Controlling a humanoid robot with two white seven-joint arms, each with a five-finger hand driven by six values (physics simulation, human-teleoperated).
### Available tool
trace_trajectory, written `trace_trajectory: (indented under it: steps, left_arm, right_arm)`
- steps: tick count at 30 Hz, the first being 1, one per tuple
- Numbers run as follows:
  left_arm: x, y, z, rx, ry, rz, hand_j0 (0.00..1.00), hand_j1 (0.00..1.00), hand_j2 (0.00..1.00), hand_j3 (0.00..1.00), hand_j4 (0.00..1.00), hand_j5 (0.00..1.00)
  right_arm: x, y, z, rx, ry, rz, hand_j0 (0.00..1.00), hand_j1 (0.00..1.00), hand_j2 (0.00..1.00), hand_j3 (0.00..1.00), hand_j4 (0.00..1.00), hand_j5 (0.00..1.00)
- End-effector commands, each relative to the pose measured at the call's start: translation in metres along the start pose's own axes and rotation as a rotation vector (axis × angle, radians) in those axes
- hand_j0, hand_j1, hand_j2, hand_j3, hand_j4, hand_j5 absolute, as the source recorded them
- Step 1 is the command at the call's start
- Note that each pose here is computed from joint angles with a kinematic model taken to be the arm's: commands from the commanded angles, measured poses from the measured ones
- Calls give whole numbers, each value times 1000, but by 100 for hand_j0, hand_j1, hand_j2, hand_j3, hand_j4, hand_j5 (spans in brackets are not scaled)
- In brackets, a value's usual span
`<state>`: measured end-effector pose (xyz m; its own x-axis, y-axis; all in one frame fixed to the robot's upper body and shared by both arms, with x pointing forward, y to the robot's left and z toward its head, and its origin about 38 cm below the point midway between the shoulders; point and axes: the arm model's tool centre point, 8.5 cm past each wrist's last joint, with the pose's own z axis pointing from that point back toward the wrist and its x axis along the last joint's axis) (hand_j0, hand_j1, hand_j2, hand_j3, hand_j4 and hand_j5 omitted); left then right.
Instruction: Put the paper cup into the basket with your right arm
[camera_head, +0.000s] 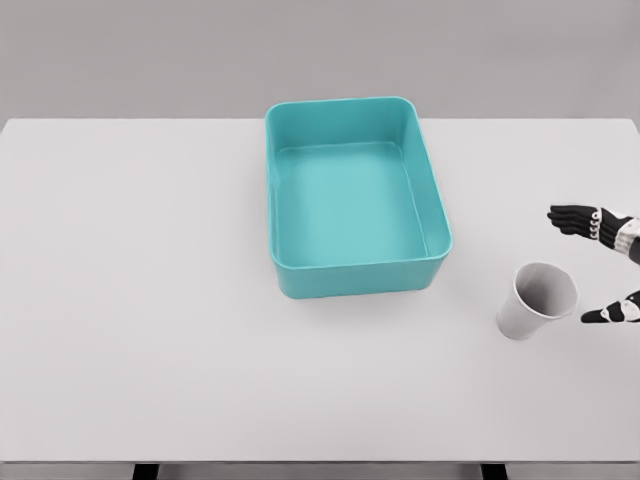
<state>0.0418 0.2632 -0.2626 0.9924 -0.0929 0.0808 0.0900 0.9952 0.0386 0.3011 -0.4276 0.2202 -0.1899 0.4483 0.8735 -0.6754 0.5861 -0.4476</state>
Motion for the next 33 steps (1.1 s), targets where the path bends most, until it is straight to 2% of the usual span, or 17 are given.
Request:
trace_trajectory:
  steps: [1,4,8,11,13,15,19,24,29,33]
  left_arm:
    - [0,0,0,0,0,0,100,100,100,100,100,100]
    - [0,0,0,0,0,0,100,100,100,100,100,100]
    - [0,0,0,0,0,0,100,100,100,100,100,100]
    - [0,0,0,0,0,0,100,100,100,100,100,100]
    - [0,0,0,0,0,0,100,100,100,100,100,100]
    - [0,0,0,0,0,0,100,100,100,100,100,100]
    - [0,0,0,0,0,0,100,100,100,100,100,100]
    - [0,0,0,0,0,0,100,100,100,100,100,100]
    - [0,0,0,0,0,0,100,100,100,100,100,100]
    - [0,0,0,0,0,0,100,100,100,100,100,100]
  right_arm:
    - [-8,-2,4,-10,11,-12,100,100,100,100,100,100]
    - [-31,4,11,-20,16,-27,100,100,100,100,100,100]
    - [-51,7,22,-66,4,-38,100,100,100,100,100,100]
    - [-74,16,28,-132,1,-93,100,100,100,100,100,100]
    - [-96,26,36,-194,-4,-132,100,100,100,100,100,100]
    - [-107,39,35,-230,-32,-158,100,100,100,100,100,100]
    - [-113,55,29,-264,-77,-193,100,100,100,100,100,100]
    - [-118,66,20,-296,-109,-232,100,100,100,100,100,100]
    - [-122,77,14,-296,-120,-261,100,100,100,100,100,100]
    - [-121,78,12,-286,-119,-263,100,100,100,100,100,100]
